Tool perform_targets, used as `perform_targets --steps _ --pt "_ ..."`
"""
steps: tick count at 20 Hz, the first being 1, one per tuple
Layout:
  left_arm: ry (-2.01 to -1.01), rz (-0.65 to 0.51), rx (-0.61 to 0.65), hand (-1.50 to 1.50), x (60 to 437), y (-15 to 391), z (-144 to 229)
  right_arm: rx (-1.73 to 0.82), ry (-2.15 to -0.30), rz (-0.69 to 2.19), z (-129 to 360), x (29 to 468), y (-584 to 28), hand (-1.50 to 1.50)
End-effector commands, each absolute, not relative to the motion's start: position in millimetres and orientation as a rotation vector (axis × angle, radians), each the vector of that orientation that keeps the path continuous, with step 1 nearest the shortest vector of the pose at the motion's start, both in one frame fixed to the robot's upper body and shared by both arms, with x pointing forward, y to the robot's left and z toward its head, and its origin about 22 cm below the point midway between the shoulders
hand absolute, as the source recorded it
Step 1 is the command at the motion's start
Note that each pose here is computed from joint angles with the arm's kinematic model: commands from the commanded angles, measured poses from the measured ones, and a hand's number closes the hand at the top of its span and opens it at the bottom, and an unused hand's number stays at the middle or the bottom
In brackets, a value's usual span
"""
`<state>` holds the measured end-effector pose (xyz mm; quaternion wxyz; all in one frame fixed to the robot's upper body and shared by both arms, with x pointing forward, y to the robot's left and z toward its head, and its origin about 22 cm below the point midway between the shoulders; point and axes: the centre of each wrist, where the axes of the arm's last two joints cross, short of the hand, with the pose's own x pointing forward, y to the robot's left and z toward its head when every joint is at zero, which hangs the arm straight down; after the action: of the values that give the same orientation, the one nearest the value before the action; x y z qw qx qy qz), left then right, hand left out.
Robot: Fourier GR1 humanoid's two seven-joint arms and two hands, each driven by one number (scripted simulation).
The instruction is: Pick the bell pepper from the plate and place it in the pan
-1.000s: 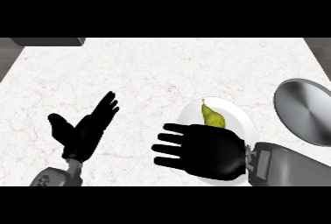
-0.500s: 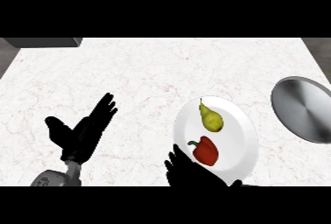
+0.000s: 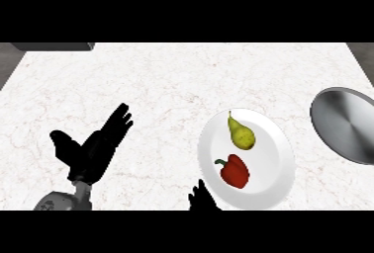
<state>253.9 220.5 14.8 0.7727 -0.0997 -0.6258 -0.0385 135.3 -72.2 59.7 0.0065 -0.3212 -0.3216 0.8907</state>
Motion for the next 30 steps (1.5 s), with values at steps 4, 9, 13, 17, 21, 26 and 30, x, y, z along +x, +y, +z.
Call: perform_targets --steps 4,9,13,17,21,26,30 --pt "-1.371 -0.082 -0.21 0.0 257.4 218.3 33.9 -1.169 -1.02 2.757 37.0 133.6 -73.3 -1.5" --pt "-1.365 -0.077 -0.225 0.0 248.4 214.1 8.0 -1.313 -1.01 2.74 35.3 146.7 -75.6 -1.5" --pt "-1.363 -0.094 -0.232 0.0 257.2 211.8 16.3 -1.265 -1.062 2.747 44.4 164.9 -90.5 -1.5" --pt "-1.361 -0.086 -0.22 0.0 236.9 225.8 12.3 -1.26 -1.061 2.737 33.0 176.9 -91.3 -1.5" --pt "-1.361 -0.08 -0.223 0.0 258.3 223.9 17.8 -1.28 -1.022 2.734 35.0 184.4 -95.7 -1.5" --pt "-1.358 -0.086 -0.235 0.0 265.1 199.8 21.4 -1.24 -1.14 2.821 31.8 206.2 -84.7 1.5" --pt "-1.355 -0.092 -0.239 0.0 251.8 215.3 7.5 -1.282 -1.213 2.895 27.7 220.9 -96.5 1.5"
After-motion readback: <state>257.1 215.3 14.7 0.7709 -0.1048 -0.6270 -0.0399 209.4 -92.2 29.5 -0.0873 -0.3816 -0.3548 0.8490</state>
